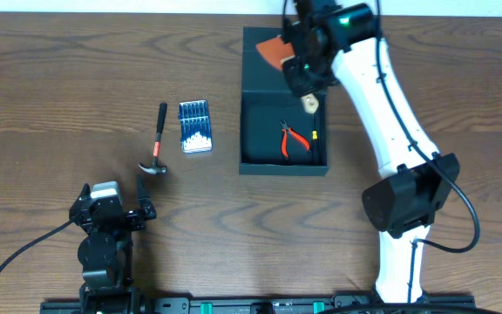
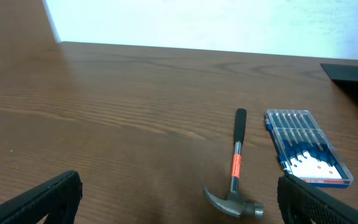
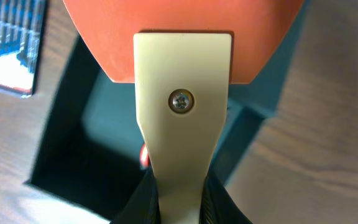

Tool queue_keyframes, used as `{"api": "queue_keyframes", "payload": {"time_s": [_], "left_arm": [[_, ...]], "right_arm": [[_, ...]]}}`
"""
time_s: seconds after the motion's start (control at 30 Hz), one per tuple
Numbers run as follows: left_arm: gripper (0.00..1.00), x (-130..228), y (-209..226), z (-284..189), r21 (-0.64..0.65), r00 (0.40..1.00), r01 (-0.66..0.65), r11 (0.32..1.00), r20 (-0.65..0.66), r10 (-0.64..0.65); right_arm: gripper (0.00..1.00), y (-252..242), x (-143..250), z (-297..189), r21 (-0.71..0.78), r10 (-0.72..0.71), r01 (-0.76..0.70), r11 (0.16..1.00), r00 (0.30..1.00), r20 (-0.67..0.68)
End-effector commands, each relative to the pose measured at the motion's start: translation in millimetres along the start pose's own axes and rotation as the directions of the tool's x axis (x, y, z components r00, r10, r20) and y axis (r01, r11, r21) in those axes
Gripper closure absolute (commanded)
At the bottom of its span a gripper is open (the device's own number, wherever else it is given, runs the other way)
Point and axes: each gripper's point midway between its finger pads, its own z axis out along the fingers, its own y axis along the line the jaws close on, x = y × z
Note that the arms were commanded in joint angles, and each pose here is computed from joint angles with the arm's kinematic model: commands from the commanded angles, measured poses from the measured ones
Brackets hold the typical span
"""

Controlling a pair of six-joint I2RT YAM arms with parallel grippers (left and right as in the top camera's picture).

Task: Pack container
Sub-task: 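Lift the orange scraper with the right gripper and carry it over the box, then lower the scraper into the box and open the right gripper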

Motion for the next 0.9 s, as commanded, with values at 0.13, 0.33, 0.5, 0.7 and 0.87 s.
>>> {"api": "queue_keyframes", "payload": {"time_s": [0.13, 0.33, 0.5, 0.7, 0.87], "left_arm": [[0.02, 18.2, 3.1, 1.1, -0.019, 0.998, -0.014, 1.0, -0.054, 0.013], [0.02, 18.2, 3.1, 1.1, -0.019, 0.998, -0.014, 1.0, -0.054, 0.013], [0.01, 18.2, 3.1, 1.1, -0.019, 0.998, -0.014, 1.0, -0.054, 0.013], [0.01, 18.2, 3.2, 1.1, -0.02, 0.998, -0.014, 1.0, -0.054, 0.013], [0.02, 18.2, 3.1, 1.1, -0.019, 0.998, -0.014, 1.0, -0.054, 0.013]], "right_arm": [[0.99, 4.7, 6.4, -5.6, 0.03, 0.083, -0.082, 0.996, 0.996, -0.015], [0.99, 0.3, 26.6, 14.6, 0.044, 0.128, -0.124, 0.991, 0.987, -0.101], [0.99, 4.3, 46.4, 41.5, 0.051, 0.119, -0.111, 0.992, 0.977, -0.176], [0.98, 10.0, 67.7, 70.3, 0.052, 0.096, -0.085, 0.995, 0.966, -0.24], [0.99, 16.6, 87.9, 93.5, 0.042, 0.073, -0.063, 0.997, 0.954, -0.291]]}}
